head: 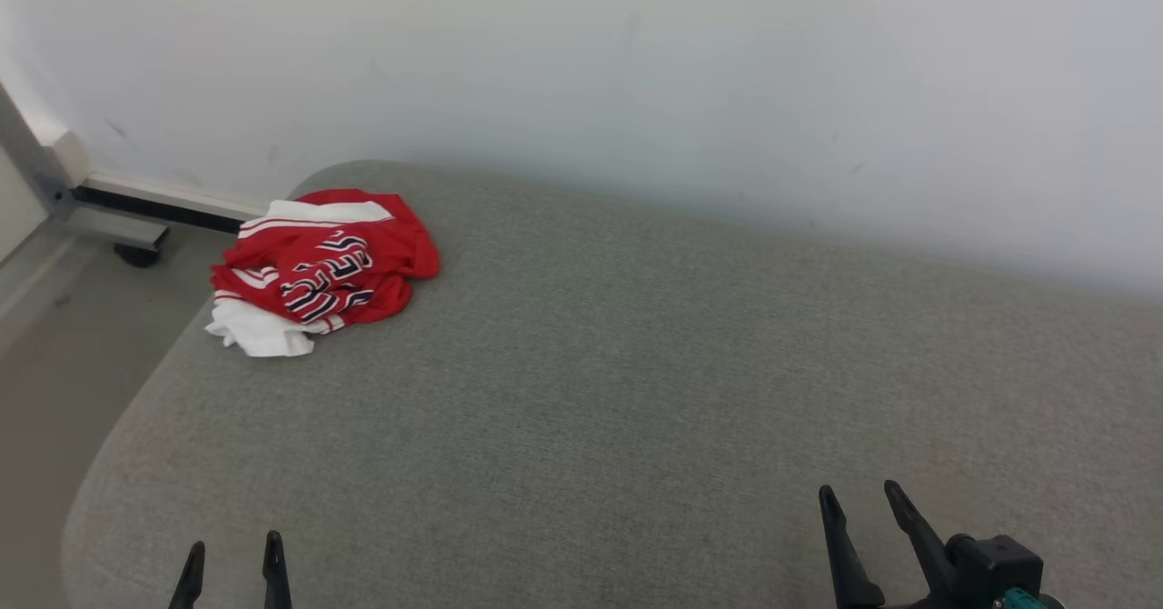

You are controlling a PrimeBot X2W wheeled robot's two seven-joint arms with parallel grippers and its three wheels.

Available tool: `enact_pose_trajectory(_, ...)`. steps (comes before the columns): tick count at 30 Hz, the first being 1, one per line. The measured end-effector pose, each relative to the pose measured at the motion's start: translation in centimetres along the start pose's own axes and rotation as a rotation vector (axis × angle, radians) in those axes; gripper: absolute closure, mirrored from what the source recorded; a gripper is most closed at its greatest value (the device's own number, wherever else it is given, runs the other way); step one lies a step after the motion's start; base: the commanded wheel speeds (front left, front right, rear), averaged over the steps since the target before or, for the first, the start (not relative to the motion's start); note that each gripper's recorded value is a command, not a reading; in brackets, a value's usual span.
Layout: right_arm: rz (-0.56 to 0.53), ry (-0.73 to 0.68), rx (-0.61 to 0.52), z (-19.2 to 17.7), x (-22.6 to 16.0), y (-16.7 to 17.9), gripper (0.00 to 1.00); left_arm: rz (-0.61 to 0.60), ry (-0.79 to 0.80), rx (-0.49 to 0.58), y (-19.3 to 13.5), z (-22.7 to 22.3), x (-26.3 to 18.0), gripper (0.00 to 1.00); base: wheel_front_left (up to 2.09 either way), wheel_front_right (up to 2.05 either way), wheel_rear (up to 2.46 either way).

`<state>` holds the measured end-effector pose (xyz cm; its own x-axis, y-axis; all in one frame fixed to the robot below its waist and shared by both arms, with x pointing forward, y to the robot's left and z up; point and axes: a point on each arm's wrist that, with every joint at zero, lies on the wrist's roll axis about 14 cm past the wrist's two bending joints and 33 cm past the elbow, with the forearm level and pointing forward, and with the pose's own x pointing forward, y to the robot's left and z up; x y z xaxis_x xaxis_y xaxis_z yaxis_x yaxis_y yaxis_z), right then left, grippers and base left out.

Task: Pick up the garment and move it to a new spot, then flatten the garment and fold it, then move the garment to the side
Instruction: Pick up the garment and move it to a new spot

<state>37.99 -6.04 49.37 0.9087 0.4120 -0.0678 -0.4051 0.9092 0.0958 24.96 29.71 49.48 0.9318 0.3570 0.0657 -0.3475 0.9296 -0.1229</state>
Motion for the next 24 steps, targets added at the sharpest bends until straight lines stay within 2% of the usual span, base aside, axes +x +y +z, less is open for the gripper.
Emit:
enact_pose_trajectory(14, 0.204, 0.022, 0.002, -0.5, 3.1, 6.5, 0.00, 0.189, -0.015, 0.024, 5.9, 0.7, -3.9, 0.00, 0.00, 0.00, 0.00)
enact_pose_trajectory(24, 0.241, 0.024, 0.005, -0.8, 3.8, 7.7, 0.00, 0.226, -0.013, 0.027, 6.9, 0.8, -4.5, 0.00, 0.00, 0.00, 0.00)
